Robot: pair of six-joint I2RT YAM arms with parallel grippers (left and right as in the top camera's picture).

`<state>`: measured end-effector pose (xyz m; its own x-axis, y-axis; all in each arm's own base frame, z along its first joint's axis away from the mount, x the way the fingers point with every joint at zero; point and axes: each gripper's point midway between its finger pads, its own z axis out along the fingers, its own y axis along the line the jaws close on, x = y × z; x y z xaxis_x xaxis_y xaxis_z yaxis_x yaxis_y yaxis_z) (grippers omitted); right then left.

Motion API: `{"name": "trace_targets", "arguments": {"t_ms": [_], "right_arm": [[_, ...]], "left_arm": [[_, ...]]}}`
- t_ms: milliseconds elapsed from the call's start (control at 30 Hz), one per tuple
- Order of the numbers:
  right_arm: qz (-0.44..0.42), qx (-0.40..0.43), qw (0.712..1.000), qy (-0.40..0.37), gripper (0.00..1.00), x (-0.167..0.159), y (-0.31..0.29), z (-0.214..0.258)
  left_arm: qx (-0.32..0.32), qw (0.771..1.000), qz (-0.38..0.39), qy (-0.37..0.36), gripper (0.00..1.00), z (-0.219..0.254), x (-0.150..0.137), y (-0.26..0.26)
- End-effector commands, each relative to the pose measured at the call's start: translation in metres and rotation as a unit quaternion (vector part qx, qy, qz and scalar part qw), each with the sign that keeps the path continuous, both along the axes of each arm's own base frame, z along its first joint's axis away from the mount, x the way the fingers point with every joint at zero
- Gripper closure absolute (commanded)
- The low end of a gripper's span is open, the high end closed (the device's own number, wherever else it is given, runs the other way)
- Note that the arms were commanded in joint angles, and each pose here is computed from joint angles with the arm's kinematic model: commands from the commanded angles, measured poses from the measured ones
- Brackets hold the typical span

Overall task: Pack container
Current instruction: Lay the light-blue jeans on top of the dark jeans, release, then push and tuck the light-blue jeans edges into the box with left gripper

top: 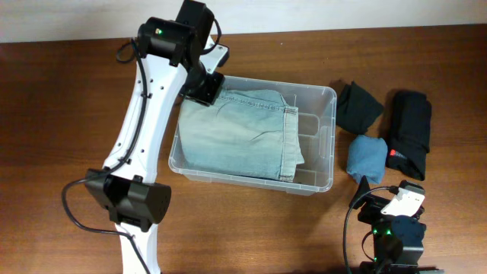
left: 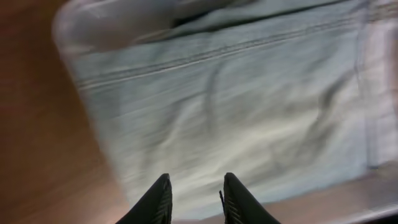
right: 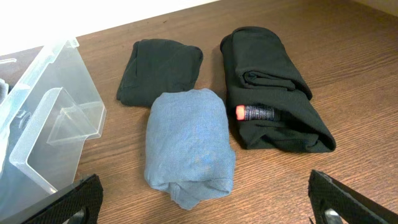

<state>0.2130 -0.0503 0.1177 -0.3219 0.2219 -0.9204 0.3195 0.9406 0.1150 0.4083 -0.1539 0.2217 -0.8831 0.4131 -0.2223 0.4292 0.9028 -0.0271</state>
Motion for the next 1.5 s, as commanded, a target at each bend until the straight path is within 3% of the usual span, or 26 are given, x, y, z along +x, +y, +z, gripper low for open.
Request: {"name": "trace_targets", "arguments": {"t_ms": [0,33,100,133,167,233,367,467,733,933,1033,1300,1467], "right_arm": [[-0.001,0.003,1.000,0.000,0.02,0.000,0.000,-0.002],[-0.001,0.003,1.000,0.000,0.02,0.000,0.000,-0.002],[-0.001,0.003,1.000,0.001,0.01,0.000,0.000,-0.003],[-0.001,0.003,1.000,0.000,0.01,0.000,0.000,-0.002],[-0.001,0.003,1.000,0.000,0.02,0.000,0.000,-0.002],[-0.001,0.003,1.000,0.000,0.01,0.000,0.000,-0.002],[-0.001,0.003,1.000,0.000,0.01,0.000,0.000,-0.002],[-0.001,0.003,1.000,0.000,0.02,0.000,0.000,-0.002],[-0.001,0.003,1.000,0.001,0.02,0.000,0.000,-0.003],[-0.001,0.003,1.000,0.001,0.02,0.000,0.000,-0.003],[-0.001,0.003,1.000,0.000,0.02,0.000,0.000,-0.002],[-0.001,0.003,1.000,0.000,0.01,0.000,0.000,-0.002],[-0.001,0.003,1.000,0.000,0.02,0.000,0.000,-0.002]], "left_arm": [[0.078,0.987,0.076,-0.122,0.72,0.075,-0.004,0.051],[0.079,0.983,0.081,-0.142,0.68,0.089,-0.007,0.055],[0.038,0.981,0.074,-0.173,0.21,0.111,-0.011,0.047],[0.016,0.983,0.053,-0.175,0.20,0.115,-0.013,0.038],[-0.017,0.985,0.015,-0.172,0.21,0.117,-0.016,0.023],[-0.037,0.987,-0.006,-0.154,0.46,0.108,-0.016,0.012],[-0.009,0.997,-0.008,-0.075,0.70,0.046,-0.004,0.007],[0.007,1.000,0.006,-0.015,0.81,-0.011,0.005,0.004],[0.024,0.999,0.011,0.039,0.83,-0.121,0.012,0.000],[0.028,0.998,0.012,0.050,0.82,-0.158,0.006,0.003],[0.023,0.999,0.011,0.043,0.83,-0.147,0.008,0.001],[-0.014,0.999,0.018,-0.040,0.78,-0.027,0.014,-0.006],[0.008,1.000,0.012,0.018,0.77,-0.040,-0.017,-0.001]]}}
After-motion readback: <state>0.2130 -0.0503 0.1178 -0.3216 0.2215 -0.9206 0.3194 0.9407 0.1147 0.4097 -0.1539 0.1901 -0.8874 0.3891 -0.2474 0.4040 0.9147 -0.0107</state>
